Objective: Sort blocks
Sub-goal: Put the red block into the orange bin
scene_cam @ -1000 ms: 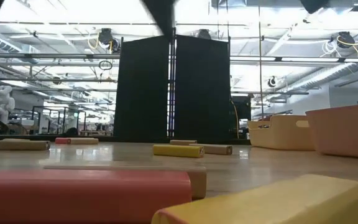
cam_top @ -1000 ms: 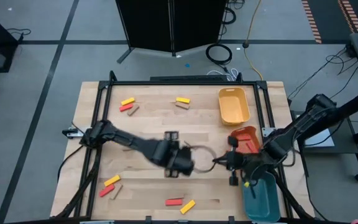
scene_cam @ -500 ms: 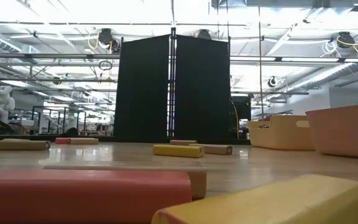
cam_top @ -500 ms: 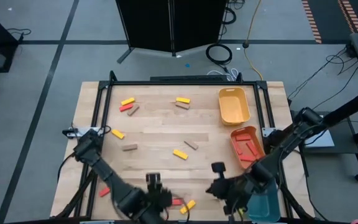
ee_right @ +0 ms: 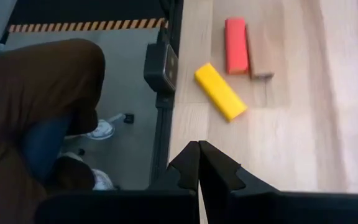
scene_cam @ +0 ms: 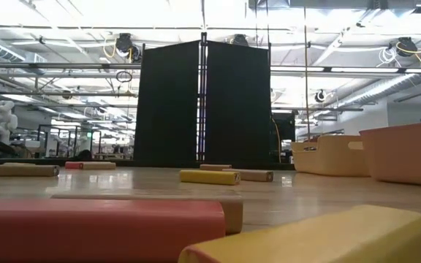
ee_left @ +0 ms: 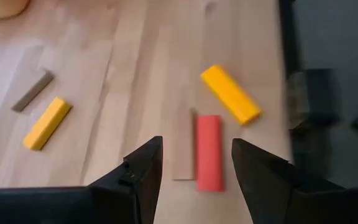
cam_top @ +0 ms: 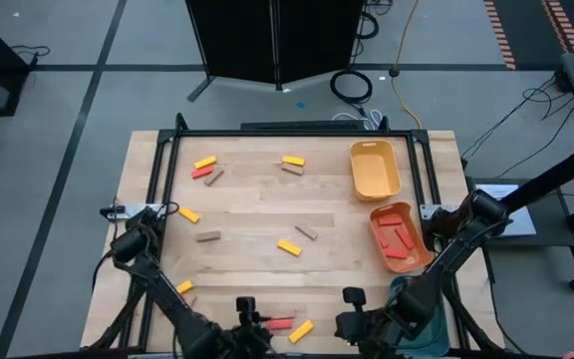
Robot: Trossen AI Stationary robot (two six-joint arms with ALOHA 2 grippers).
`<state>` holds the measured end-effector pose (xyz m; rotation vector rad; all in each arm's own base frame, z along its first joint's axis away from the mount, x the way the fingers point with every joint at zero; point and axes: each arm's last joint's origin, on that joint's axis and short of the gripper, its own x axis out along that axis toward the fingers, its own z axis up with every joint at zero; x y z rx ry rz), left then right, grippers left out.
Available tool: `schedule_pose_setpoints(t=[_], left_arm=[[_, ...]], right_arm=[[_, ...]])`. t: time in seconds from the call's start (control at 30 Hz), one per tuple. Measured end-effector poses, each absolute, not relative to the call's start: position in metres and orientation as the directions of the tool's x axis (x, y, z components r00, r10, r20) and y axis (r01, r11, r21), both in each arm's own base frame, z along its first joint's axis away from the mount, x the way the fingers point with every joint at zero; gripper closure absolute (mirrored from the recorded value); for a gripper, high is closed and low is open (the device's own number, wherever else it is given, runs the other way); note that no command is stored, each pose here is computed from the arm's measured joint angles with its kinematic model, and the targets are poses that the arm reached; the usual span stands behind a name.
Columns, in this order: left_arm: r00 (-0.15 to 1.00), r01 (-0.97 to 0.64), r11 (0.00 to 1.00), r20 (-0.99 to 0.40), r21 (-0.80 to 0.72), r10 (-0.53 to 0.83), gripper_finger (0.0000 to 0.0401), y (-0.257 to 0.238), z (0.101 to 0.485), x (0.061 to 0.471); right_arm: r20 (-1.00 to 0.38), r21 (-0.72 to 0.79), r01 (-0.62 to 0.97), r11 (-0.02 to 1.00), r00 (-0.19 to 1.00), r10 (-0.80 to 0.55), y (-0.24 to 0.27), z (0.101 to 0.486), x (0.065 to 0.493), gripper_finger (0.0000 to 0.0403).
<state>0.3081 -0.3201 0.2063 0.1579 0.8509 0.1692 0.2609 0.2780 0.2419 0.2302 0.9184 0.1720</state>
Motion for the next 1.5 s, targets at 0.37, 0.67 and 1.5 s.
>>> schedule_pose_setpoints(t=[0.37,0.67,1.5], left_arm=[[0.634,-0.098,0.986,-0.755,0.139,0.169,0.0212,-0.305,0.150,0.307],[0.651,-0.082,0.992,-0.749,0.091,0.123,0.0212,-0.299,0.127,0.303],[0.477,-0.158,0.981,-0.861,0.116,0.178,0.0212,-0.298,0.135,0.264]], right_arm=[[-0.790,0.262,-0.017,0.965,0.570,0.225,0.280,0.234,0.259,0.0403],[-0.795,0.267,0.001,0.964,0.565,0.219,0.280,0.234,0.258,0.0403],[-0.794,0.279,0.025,0.960,0.568,0.217,0.280,0.234,0.258,0.0403]])
